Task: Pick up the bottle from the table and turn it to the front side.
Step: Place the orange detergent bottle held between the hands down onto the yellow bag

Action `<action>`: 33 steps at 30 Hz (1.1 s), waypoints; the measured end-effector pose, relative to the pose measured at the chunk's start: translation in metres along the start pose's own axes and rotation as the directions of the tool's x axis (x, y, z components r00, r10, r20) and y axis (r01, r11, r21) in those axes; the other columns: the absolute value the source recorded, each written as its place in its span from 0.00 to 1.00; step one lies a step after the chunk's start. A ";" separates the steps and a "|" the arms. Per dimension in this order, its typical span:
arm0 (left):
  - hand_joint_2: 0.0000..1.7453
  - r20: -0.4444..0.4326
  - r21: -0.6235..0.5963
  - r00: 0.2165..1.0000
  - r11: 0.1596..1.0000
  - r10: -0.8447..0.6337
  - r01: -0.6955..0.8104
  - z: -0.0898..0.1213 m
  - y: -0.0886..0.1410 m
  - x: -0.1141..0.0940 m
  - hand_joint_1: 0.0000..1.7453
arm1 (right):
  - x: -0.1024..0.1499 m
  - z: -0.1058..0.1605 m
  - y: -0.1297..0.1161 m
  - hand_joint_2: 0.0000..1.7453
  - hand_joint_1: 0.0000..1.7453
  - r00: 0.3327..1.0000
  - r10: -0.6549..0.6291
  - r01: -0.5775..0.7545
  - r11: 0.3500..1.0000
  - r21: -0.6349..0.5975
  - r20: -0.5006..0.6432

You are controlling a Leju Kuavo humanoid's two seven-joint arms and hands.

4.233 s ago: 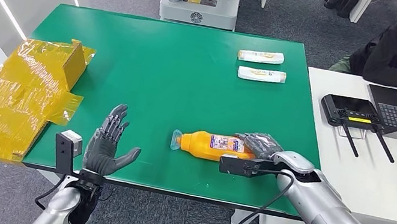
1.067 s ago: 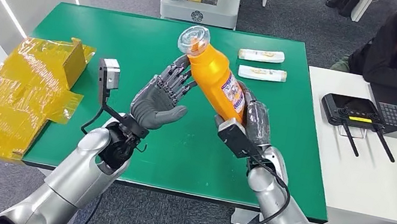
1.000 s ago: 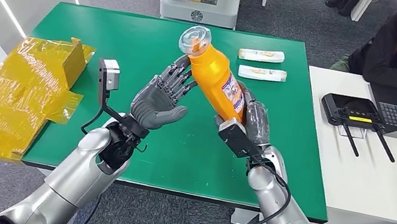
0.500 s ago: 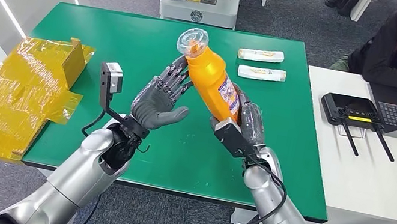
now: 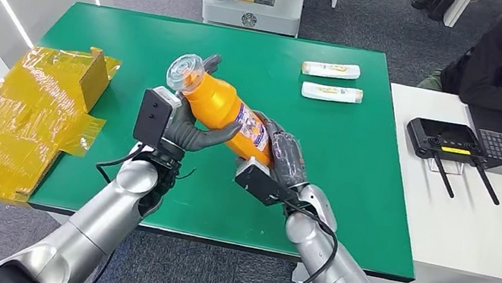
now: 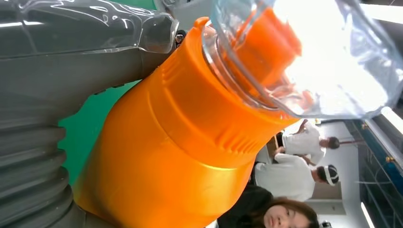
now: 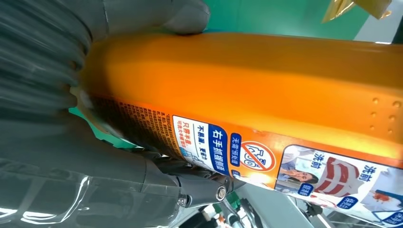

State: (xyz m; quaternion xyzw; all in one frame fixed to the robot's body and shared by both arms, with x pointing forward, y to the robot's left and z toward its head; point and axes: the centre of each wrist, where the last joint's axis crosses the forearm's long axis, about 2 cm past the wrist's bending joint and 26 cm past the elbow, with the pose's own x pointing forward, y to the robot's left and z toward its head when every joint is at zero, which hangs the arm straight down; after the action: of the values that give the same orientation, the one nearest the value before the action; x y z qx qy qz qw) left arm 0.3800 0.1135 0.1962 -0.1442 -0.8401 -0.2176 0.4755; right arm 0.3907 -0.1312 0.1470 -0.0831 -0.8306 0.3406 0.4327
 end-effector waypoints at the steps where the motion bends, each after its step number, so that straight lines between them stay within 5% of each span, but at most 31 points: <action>1: 1.00 -0.005 0.002 1.000 1.000 0.008 -0.008 0.000 0.000 -0.001 0.00 | 0.000 0.000 0.001 1.00 1.00 1.000 -0.001 0.001 1.000 0.002 -0.001; 7: 1.00 -0.098 -0.041 0.964 0.967 0.246 -0.251 0.003 0.001 -0.008 0.00 | 0.003 -0.002 0.004 1.00 1.00 1.000 0.002 -0.002 1.000 0.015 -0.004; 17: 1.00 -0.215 -0.056 0.713 0.721 0.667 -0.691 0.010 0.009 -0.014 0.00 | 0.002 -0.002 0.005 1.00 1.00 1.000 0.005 -0.004 1.000 0.014 -0.011; 22: 1.00 -0.221 -0.022 0.625 0.637 0.748 -0.770 0.013 0.008 -0.015 0.00 | 0.001 -0.001 0.004 1.00 1.00 1.000 0.008 -0.008 1.000 0.006 -0.017; 28: 1.00 -0.212 -0.006 0.626 0.639 0.751 -0.769 0.014 0.007 -0.015 0.00 | 0.000 0.000 0.004 1.00 1.00 1.000 0.011 -0.011 1.000 0.004 -0.021; 33: 1.00 -0.103 0.085 0.745 0.752 0.659 -0.654 0.010 0.007 -0.009 0.00 | -0.005 0.007 0.005 1.00 1.00 0.999 0.029 -0.029 1.000 -0.004 -0.037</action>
State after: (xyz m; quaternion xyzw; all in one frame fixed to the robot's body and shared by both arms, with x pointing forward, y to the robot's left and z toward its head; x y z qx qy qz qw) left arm 0.3803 0.1238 0.1853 -0.4060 -0.7083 -0.0272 0.5769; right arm 0.3872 -0.1331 0.1374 -0.1024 -0.8220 0.3432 0.4428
